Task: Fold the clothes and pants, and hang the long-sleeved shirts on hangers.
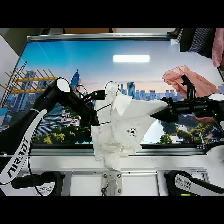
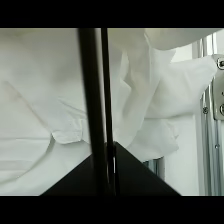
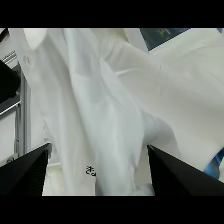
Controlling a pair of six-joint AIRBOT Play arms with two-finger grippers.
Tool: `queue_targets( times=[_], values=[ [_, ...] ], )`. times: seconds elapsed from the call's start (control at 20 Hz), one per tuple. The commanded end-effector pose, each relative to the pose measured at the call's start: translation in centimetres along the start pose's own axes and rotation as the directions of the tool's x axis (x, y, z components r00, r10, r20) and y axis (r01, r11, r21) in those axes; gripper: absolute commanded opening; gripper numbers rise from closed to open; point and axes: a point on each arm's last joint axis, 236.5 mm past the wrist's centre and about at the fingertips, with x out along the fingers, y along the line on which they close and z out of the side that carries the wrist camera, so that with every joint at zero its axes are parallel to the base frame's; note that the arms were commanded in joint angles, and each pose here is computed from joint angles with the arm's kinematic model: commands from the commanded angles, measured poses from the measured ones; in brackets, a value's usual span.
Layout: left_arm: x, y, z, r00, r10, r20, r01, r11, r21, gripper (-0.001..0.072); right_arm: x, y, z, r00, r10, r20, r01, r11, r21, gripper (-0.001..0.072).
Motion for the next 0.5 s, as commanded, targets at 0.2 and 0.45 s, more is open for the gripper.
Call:
queue_targets(
  times=[0.2,0.45],
  values=[
    [0.0,0.0,0.1,1.000,-0.001,0.002,0.001,1.000,0.001,0.0014,0.0,0.1,0.3,1.000,0.005,0.011,-0.004,0.993,-0.118,0.0665],
    [0.0,0.0,0.1,1.000,-0.001,0.002,0.001,1.000,0.001,0.0014,-0.2,0.1,1.5,0.999,0.002,0.047,0.004,0.991,-0.132,0.0665]
  ],
)
